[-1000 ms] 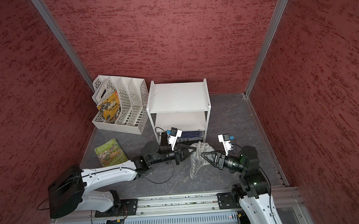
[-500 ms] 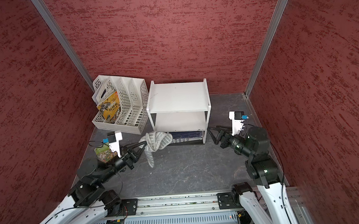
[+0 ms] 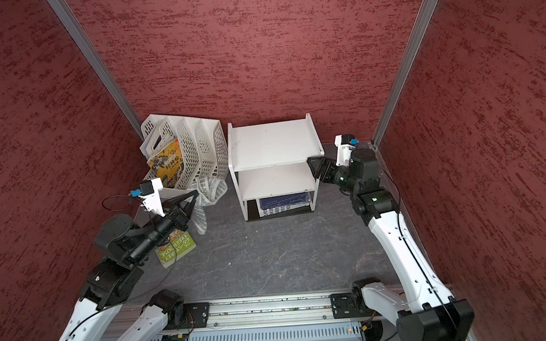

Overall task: Wipe the bookshelf clean with a cloth
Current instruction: Adjust the shelf at the center of the board, then wipe the dust from the shelf.

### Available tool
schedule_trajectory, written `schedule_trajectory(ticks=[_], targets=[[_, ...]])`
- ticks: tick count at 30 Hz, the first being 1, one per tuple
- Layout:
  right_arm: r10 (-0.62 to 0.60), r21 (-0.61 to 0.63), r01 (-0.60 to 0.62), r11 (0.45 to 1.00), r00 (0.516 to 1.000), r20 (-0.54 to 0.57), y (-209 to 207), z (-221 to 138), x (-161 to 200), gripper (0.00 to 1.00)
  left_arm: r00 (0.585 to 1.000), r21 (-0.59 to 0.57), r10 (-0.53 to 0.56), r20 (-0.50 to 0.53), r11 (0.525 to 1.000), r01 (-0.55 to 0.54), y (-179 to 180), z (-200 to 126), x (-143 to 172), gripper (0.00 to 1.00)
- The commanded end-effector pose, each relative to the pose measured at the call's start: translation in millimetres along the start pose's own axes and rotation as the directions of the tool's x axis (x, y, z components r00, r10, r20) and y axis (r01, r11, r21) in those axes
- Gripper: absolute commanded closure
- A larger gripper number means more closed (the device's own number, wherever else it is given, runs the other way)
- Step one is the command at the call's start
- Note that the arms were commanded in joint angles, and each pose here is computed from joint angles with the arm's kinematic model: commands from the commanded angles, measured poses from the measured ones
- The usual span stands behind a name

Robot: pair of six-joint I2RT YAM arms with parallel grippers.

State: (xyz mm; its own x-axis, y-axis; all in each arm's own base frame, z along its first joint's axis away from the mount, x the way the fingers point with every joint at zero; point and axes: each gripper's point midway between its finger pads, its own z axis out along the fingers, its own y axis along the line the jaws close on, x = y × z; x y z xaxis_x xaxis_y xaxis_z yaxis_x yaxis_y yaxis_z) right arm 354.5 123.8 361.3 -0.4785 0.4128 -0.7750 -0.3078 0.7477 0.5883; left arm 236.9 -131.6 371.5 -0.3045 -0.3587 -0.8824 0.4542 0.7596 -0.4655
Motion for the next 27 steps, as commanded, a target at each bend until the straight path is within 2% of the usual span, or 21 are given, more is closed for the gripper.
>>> schedule_trajectory(ticks=[1,7,14,18,27], targets=[[-0.041,-0.069,0.047,0.996,0.995,0.087,23,-1,-31,0.33,1.0,0.081,0.002,0.0,0.997,-0.002,-11,10,-5,1.0],[-0.055,-0.048,0.058,0.997,0.997,0.062,16,12,-28,0.34,0.998,0.173,-0.051,-0.034,0.983,0.056,-13,37,10,1.0],[-0.096,0.004,0.096,0.995,0.995,0.034,7,22,-30,0.38,0.994,0.207,-0.091,-0.064,0.973,0.103,-8,59,26,1.0],[-0.105,-0.004,0.106,0.994,0.994,0.021,9,23,-25,0.41,0.986,0.189,-0.13,-0.103,0.971,0.148,6,70,52,1.0],[-0.114,-0.012,0.114,0.993,0.993,-0.008,10,25,-14,0.42,0.961,0.125,-0.196,-0.195,0.967,0.222,42,101,118,1.0]])
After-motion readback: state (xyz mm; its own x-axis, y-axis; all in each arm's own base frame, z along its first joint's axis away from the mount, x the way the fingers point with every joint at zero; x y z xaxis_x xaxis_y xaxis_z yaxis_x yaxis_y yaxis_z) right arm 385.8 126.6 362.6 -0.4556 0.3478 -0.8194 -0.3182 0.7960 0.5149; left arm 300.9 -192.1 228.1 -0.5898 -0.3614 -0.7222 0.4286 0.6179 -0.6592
